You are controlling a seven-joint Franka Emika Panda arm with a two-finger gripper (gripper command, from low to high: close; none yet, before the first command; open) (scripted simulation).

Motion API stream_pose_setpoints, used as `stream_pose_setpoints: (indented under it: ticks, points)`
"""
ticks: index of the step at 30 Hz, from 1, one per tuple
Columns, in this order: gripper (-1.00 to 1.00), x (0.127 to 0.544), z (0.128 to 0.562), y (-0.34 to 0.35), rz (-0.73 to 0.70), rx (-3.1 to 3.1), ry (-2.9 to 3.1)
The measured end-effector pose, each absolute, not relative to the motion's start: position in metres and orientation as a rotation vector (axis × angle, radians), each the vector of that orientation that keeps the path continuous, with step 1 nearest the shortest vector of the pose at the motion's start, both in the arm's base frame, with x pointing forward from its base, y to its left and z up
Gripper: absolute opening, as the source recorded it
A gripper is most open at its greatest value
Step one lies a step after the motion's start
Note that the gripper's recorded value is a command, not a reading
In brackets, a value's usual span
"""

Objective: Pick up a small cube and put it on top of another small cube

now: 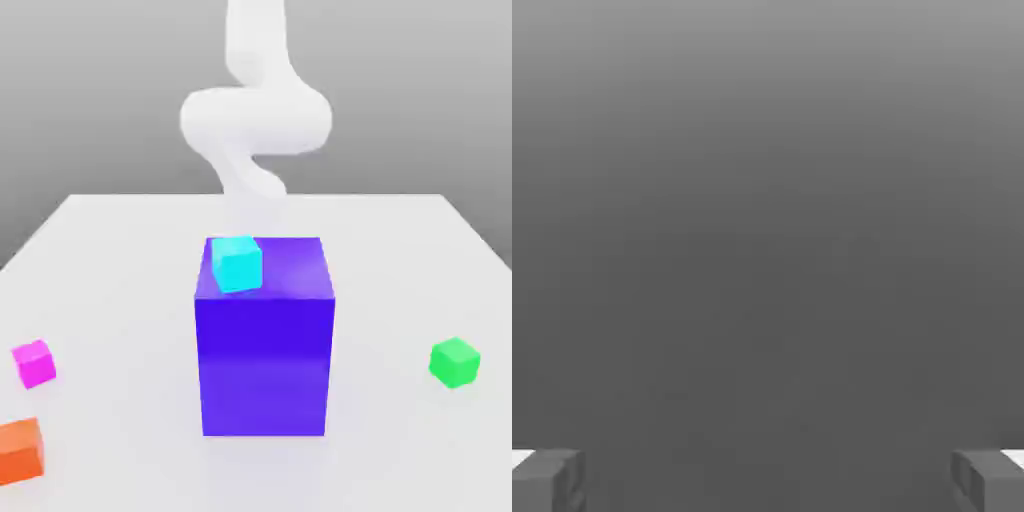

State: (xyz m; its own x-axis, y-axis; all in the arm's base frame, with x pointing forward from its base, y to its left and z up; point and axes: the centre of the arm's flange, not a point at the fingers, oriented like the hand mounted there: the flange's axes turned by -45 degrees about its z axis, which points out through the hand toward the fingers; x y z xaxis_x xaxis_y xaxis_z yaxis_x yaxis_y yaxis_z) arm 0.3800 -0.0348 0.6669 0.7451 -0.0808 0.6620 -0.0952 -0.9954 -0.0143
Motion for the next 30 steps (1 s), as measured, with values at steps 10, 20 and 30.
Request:
stream_pose_setpoints:
  ticks: [10, 20, 30]
  points:
    - [0.00, 0.421, 0.465, -0.202, 0.624, 2.930, -0.669]
    - [0.00, 0.311, 0.261, -0.332, 0.166, 2.848, -1.230]
    - [-1.00, 0.255, 0.128, -0.344, 0.000, 2.812, -1.399]
